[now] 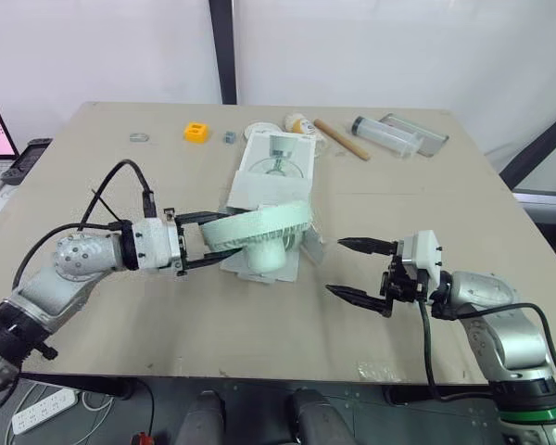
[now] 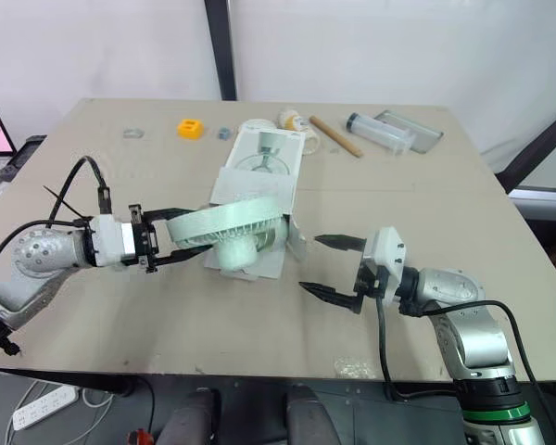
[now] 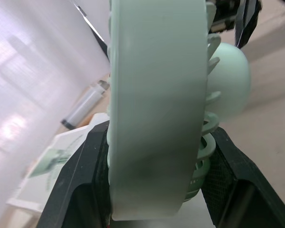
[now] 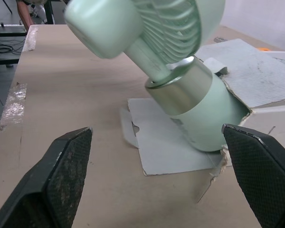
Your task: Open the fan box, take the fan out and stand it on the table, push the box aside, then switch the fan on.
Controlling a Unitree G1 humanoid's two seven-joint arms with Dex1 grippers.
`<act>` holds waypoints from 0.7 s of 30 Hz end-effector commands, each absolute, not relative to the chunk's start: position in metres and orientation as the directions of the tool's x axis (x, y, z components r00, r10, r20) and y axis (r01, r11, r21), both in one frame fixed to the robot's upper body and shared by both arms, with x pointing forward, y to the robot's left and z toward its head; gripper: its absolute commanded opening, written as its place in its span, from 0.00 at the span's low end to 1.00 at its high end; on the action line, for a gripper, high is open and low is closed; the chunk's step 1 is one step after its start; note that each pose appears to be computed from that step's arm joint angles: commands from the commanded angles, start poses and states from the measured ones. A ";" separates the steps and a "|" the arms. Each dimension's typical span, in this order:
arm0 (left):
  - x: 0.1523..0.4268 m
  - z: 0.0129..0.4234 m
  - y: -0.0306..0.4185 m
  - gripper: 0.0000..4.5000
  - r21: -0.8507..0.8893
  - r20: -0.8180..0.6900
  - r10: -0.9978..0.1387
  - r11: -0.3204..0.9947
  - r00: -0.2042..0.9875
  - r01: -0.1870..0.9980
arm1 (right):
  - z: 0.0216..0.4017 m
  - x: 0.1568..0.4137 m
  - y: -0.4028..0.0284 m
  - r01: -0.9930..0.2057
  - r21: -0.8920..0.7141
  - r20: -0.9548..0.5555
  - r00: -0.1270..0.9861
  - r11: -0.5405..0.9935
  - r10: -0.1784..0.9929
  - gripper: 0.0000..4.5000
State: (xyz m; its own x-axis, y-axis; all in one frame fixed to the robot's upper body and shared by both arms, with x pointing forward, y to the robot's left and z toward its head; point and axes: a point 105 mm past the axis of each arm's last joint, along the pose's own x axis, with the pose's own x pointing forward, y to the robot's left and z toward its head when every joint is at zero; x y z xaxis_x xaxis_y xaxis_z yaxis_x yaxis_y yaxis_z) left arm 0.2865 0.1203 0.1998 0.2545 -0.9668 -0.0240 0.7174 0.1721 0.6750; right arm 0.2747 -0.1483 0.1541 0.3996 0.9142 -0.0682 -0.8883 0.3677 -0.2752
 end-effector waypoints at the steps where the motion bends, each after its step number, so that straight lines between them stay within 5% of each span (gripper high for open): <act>1: 0.284 0.211 0.126 0.42 0.411 -0.148 -0.966 0.135 0.212 0.902 | 0.162 0.273 -0.144 -0.883 -0.298 -0.032 0.389 0.363 0.921 1.00; 8: 0.288 0.233 0.137 0.42 0.220 -0.252 -0.941 0.172 0.227 0.960 | 0.164 0.274 -0.143 -0.876 -0.295 -0.009 0.401 0.381 0.916 1.00; 21: 0.295 0.314 0.206 0.42 0.083 -0.209 -0.767 0.605 0.607 0.792 | 0.162 0.279 -0.129 -0.879 -0.275 0.012 0.402 0.389 0.916 1.00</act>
